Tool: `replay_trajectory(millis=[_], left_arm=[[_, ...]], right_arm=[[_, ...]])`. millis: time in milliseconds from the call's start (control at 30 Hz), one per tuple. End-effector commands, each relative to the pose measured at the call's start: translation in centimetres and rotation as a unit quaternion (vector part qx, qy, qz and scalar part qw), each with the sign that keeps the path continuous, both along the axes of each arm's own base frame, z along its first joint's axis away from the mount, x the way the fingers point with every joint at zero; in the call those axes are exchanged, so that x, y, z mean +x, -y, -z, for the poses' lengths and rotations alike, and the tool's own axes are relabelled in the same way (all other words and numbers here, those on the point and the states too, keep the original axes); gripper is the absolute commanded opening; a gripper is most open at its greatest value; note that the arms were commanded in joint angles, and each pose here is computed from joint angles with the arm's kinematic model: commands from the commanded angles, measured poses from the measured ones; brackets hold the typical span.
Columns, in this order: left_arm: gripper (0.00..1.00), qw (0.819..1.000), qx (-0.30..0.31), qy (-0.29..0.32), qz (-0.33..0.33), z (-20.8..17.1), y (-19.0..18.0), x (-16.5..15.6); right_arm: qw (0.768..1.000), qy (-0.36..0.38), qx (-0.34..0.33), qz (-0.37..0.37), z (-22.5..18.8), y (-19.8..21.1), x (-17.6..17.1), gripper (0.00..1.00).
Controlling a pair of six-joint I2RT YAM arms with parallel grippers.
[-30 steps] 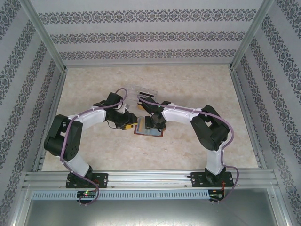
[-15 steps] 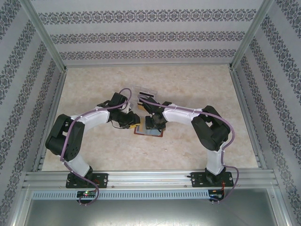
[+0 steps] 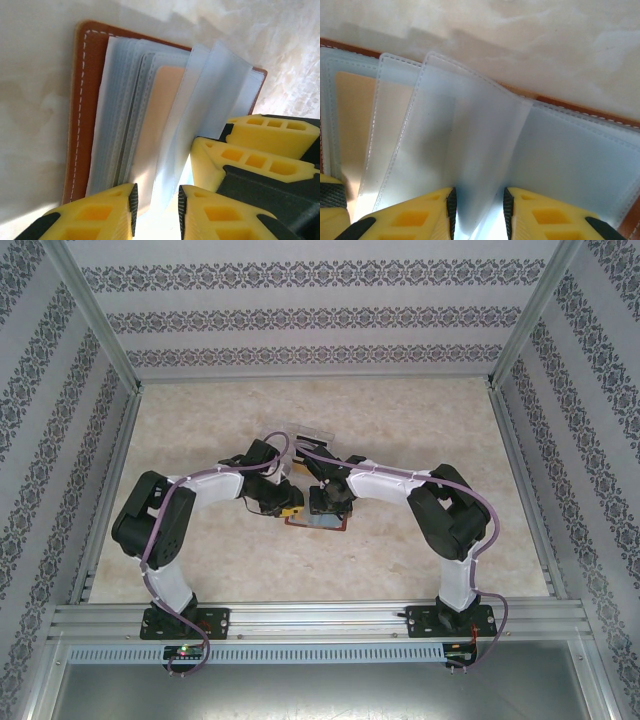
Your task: Take the credit cards out of the card holder
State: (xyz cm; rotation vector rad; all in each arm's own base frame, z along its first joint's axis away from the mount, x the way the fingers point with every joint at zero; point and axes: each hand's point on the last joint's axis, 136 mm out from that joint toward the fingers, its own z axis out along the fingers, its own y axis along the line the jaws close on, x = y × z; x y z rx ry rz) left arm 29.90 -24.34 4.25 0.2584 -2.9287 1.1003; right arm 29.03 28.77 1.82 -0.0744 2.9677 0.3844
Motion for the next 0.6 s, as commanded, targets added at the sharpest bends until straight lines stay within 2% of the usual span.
replay_trajectory(millis=[0,167,367,567], left_arm=[[0.3,1.0,-0.006,-0.005,0.012,-0.2,1.0,0.0],[0.3,0.999,0.007,-0.017,0.027,0.1,1.3,-0.5],[0.29,0.999,-0.004,-0.02,0.035,0.1,1.8,-0.6],[0.31,0.999,-0.024,-0.012,0.04,-0.7,2.7,-0.5]], right_arm=[[0.999,-0.026,-0.027,0.008,2.4,1.7,-1.0,0.34],[1.0,-0.019,-0.011,0.013,1.9,1.3,-0.6,0.34],[0.999,0.015,0.045,0.013,-0.4,-0.3,0.3,0.36],[0.998,0.026,0.049,0.02,-1.0,-0.1,0.6,0.38]])
